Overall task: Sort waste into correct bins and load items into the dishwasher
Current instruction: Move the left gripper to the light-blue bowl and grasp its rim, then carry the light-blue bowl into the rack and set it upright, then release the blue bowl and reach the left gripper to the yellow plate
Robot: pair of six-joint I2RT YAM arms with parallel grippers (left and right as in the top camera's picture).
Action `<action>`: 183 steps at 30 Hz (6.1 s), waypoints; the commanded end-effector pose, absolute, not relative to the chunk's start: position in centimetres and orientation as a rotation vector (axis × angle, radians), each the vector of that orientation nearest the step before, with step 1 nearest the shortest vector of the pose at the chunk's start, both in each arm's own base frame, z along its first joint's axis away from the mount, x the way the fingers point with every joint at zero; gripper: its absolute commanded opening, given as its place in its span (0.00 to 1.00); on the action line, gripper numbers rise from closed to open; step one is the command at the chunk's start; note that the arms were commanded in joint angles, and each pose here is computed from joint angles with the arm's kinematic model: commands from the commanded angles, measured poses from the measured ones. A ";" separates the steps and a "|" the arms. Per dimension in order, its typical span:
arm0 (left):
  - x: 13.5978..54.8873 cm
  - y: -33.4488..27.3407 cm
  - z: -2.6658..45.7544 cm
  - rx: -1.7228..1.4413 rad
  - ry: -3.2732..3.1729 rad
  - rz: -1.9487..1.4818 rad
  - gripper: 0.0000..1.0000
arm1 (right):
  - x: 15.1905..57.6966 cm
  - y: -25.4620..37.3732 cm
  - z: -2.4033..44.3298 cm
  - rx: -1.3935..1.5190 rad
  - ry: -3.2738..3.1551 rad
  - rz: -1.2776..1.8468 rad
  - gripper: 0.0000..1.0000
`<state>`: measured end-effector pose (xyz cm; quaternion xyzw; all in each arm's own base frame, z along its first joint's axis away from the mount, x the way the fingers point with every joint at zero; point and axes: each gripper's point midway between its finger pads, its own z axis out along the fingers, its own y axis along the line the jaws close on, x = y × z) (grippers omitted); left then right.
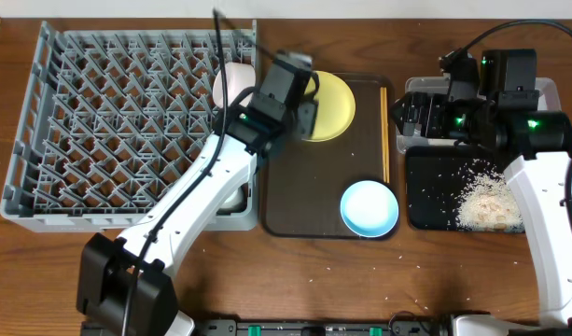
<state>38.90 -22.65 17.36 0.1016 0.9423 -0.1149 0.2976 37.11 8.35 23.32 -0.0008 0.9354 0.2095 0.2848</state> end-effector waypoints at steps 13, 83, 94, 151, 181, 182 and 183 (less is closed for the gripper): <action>27.3 -32.8 6.5 0.084 3.067 -0.675 0.61 | 37.2 8.5 23.4 -0.010 2.501 0.564 0.99; 35.8 -1.4 26.4 -0.325 1.835 1.205 0.07 | 37.2 8.5 23.4 -0.010 2.501 0.564 0.99; 36.1 -1.5 24.3 -0.268 1.712 1.358 0.07 | 37.2 8.5 23.4 -0.010 2.501 0.564 0.99; 36.1 -8.0 12.2 -0.212 2.305 0.850 0.62 | 37.2 8.5 23.4 -0.010 2.501 0.564 0.99; 41.4 -23.8 17.0 -0.080 2.559 -0.325 0.73 | 37.2 8.5 23.4 -0.010 2.501 0.564 0.99; 41.8 -24.0 16.1 -0.100 2.593 -0.330 0.73 | 37.2 8.5 23.4 -0.010 2.501 0.564 0.99; 42.1 -24.2 15.2 -0.124 2.622 -0.335 0.73 | 37.2 8.5 23.4 -0.010 2.501 0.564 0.99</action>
